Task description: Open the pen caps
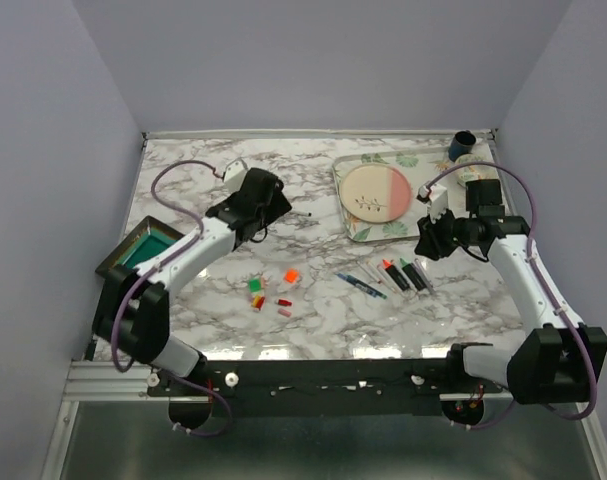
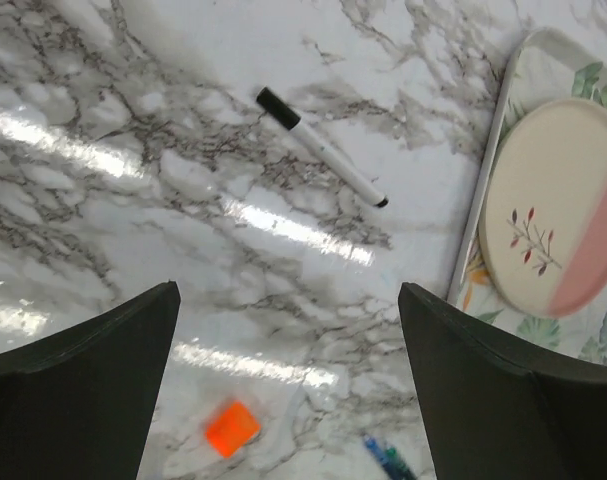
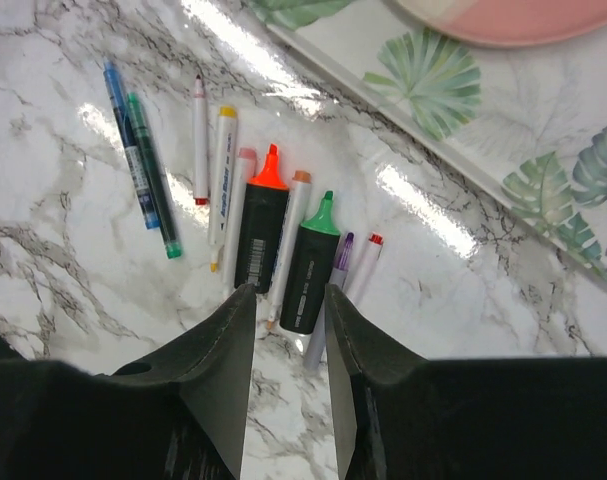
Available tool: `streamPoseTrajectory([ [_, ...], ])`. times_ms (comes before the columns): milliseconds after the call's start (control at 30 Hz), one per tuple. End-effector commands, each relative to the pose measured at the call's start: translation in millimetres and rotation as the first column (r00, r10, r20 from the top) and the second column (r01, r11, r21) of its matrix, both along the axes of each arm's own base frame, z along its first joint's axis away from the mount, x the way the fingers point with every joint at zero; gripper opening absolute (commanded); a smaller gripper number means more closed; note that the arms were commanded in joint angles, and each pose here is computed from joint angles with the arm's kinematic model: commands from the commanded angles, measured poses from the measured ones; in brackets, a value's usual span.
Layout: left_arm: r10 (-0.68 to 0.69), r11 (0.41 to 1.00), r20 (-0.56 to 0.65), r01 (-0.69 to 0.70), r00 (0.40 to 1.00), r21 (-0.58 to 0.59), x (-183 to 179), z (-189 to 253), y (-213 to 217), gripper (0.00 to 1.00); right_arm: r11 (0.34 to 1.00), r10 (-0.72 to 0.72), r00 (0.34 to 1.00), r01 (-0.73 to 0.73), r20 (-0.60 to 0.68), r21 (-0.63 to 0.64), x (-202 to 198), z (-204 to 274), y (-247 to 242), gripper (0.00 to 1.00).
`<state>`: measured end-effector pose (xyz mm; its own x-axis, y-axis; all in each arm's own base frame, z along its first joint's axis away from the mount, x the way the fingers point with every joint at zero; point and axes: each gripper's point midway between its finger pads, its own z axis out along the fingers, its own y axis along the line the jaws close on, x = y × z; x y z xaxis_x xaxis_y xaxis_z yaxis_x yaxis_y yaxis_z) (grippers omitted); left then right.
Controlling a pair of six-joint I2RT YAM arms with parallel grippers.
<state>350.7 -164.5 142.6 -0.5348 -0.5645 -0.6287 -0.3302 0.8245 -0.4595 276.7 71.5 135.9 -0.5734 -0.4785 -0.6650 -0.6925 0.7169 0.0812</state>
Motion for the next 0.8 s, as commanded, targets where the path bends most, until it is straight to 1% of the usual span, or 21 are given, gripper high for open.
streamPoseTrajectory([
  [0, 0.092, 0.993, -0.193, -0.075, 0.977, 0.093, 32, -20, -5, 0.97, 0.999, 0.019, 0.995, -0.023, 0.095, 0.035, 5, 21, 5, 0.41],
  [67, 0.099, 0.991, -0.26, -0.071, 0.96, 0.116, 50, -33, -17, 0.95, 0.999, 0.019, 0.994, -0.023, 0.108, 0.035, 5, 23, 5, 0.41],
  [167, 0.105, 0.991, -0.327, -0.073, 0.939, 0.11, 71, -51, -31, 0.9, 0.999, 0.021, 0.993, -0.025, 0.113, 0.035, 5, 25, 6, 0.41],
  [233, 0.11, 0.991, -0.345, -0.076, 0.932, 0.112, 82, -59, -36, 0.84, 0.999, 0.024, 0.993, -0.028, 0.119, 0.037, 4, 26, 6, 0.41],
  [300, 0.125, 0.988, -0.364, -0.084, 0.923, 0.126, 94, -70, -38, 0.81, 0.999, 0.028, 0.992, -0.033, 0.122, 0.043, 3, 28, 7, 0.41],
  [400, 0.154, 0.985, -0.385, -0.109, 0.91, 0.137, 108, -81, -39, 0.76, 0.998, 0.034, 0.992, -0.041, 0.124, 0.05, 2, 29, 9, 0.41],
  [467, 0.179, 0.98, -0.398, -0.13, 0.9, 0.148, 116, -89, -36, 0.75, 0.998, 0.037, 0.991, -0.044, 0.127, 0.052, 1, 30, 9, 0.41],
  [633, 0.226, 0.969, -0.437, -0.156, 0.871, 0.191, 120, -105, -30, 0.71, 0.997, 0.041, 0.99, -0.049, 0.135, 0.056, 1, 33, 10, 0.41],
  [733, 0.232, 0.966, -0.469, -0.144, 0.852, 0.215, 117, -116, -27, 0.7, 0.997, 0.041, 0.99, -0.049, 0.137, 0.055, 1, 33, 10, 0.41],
  [767, 0.225, 0.967, -0.477, -0.133, 0.85, 0.219, 117, -121, -27, 0.68, 0.997, 0.04, 0.99, -0.048, 0.137, 0.054, 0, 33, 10, 0.41],
])
